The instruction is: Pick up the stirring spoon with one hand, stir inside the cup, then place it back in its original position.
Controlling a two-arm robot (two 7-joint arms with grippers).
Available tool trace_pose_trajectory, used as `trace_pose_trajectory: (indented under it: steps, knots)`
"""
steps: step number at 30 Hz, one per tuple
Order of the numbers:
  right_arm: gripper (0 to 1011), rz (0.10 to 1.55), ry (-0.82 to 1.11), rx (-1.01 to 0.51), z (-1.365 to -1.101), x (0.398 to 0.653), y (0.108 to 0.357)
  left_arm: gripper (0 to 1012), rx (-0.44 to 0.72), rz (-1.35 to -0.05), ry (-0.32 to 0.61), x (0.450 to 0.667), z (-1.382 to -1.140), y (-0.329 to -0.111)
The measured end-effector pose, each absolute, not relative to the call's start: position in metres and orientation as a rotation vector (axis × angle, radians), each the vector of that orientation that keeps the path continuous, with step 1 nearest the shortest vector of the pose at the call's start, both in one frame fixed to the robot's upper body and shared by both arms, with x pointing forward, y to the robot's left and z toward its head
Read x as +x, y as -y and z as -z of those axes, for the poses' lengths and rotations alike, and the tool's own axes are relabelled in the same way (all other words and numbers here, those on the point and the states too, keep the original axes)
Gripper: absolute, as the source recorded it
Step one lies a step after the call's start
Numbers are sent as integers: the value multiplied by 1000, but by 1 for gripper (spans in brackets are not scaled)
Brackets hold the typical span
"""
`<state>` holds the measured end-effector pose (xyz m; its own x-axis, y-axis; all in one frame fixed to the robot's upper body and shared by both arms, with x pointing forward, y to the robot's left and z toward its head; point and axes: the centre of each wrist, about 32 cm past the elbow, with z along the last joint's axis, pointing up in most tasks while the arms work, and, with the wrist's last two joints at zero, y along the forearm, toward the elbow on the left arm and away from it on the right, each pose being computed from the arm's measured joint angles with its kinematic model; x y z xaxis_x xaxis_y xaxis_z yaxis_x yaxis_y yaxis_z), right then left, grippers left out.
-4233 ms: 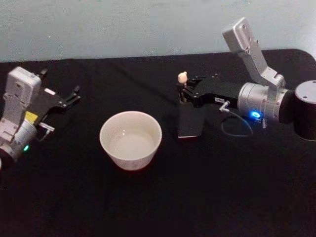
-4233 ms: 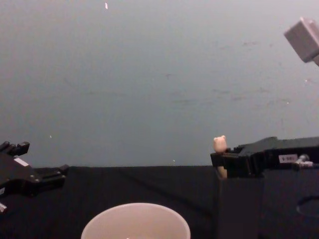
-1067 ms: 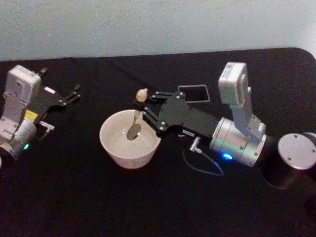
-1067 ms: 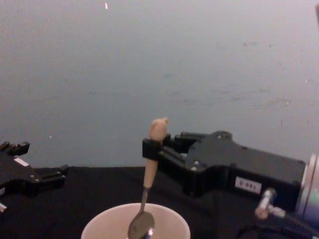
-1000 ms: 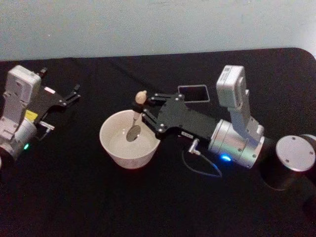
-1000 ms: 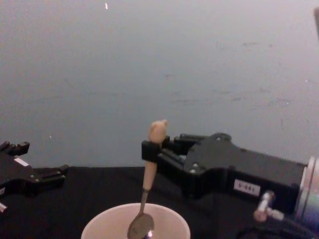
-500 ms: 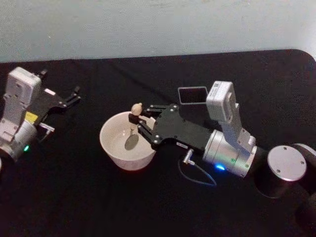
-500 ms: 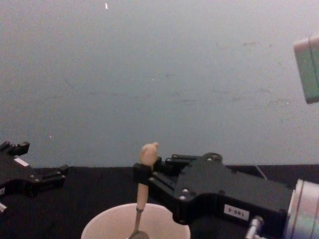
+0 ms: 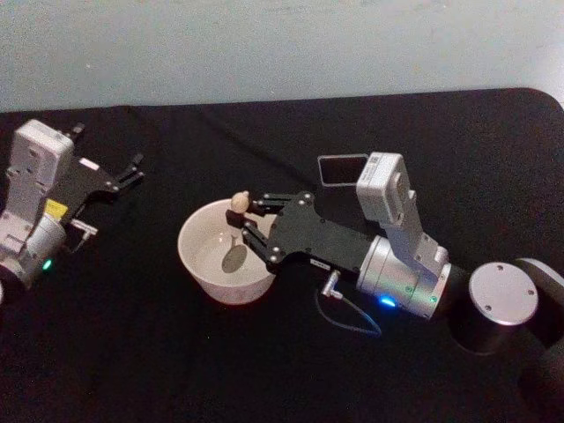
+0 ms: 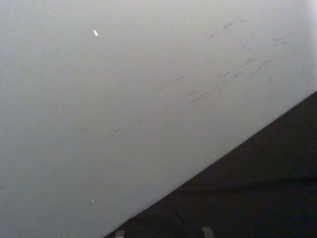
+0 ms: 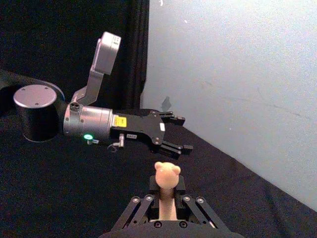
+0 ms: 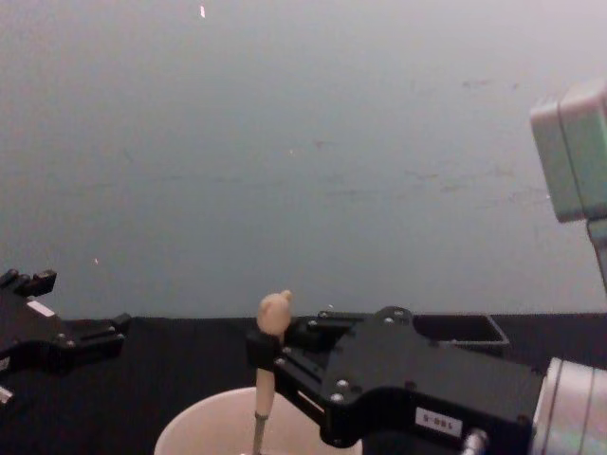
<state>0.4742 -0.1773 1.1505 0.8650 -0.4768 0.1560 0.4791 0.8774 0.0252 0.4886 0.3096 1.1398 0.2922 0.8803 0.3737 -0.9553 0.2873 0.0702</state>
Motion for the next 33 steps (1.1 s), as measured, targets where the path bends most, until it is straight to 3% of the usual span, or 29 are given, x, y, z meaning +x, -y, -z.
trace_pose_trajectory:
  steps: [33]
  knots:
    - [172, 521, 183, -30, -1157, 465, 200, 1001, 304, -1248, 285, 489, -1140, -310]
